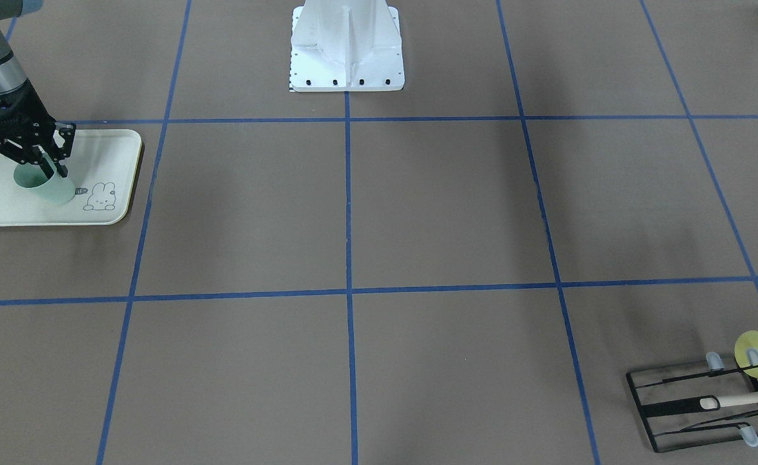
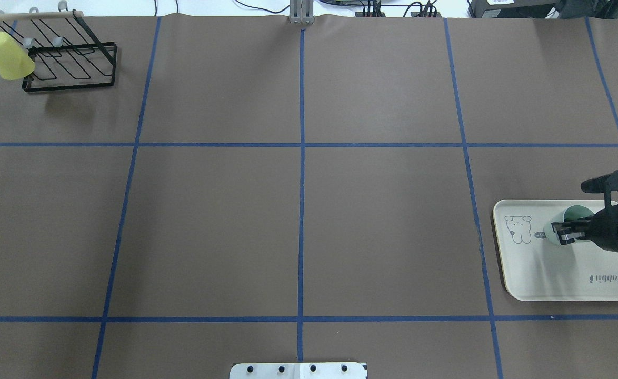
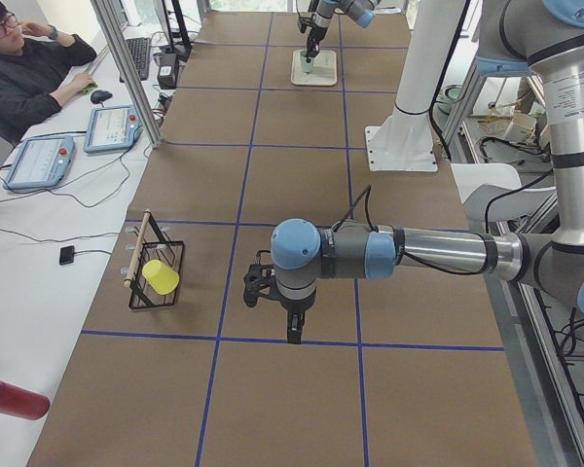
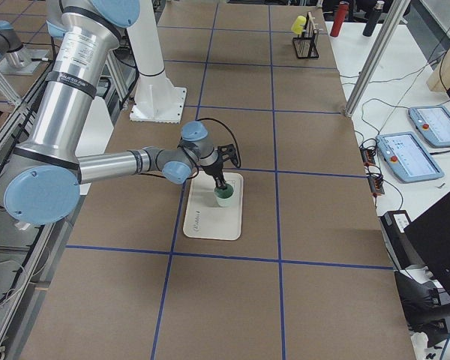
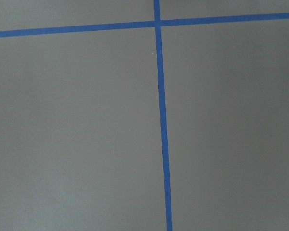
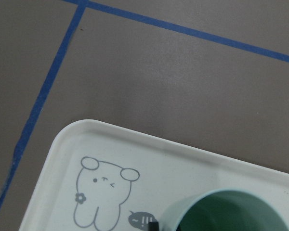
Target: Left arm grabs green cup and hands to right arm on tray
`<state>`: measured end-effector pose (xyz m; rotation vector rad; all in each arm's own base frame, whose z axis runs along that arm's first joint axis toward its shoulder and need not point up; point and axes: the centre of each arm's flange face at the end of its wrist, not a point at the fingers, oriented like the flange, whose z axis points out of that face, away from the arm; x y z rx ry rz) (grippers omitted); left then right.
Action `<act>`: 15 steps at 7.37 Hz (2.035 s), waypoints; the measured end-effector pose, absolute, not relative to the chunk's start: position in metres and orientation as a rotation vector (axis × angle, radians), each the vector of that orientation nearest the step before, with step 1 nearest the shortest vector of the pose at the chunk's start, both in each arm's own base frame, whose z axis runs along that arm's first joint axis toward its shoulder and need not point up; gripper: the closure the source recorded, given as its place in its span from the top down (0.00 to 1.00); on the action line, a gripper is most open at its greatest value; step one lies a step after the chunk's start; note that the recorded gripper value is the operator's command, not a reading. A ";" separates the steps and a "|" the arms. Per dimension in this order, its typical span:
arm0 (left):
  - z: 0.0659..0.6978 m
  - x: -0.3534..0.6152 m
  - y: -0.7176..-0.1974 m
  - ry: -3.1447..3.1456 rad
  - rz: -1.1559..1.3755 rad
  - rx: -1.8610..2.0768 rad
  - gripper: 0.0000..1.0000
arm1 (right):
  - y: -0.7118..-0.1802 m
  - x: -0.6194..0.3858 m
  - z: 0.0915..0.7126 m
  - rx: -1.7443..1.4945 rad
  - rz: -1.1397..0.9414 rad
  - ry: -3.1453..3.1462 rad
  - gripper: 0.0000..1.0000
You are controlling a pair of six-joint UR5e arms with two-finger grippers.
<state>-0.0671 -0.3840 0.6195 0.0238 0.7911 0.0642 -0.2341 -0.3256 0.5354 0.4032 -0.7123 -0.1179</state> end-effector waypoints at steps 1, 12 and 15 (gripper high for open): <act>0.620 -0.067 -0.384 0.791 0.064 0.024 1.00 | -0.327 -0.237 0.531 0.407 -0.120 -0.723 0.99; 0.618 -0.067 -0.386 0.793 0.063 0.029 1.00 | -0.438 -0.013 0.548 0.169 -0.189 -0.684 0.99; 0.625 -0.069 -0.387 0.792 0.052 0.017 1.00 | -0.399 0.076 0.615 0.089 -0.105 -0.694 1.00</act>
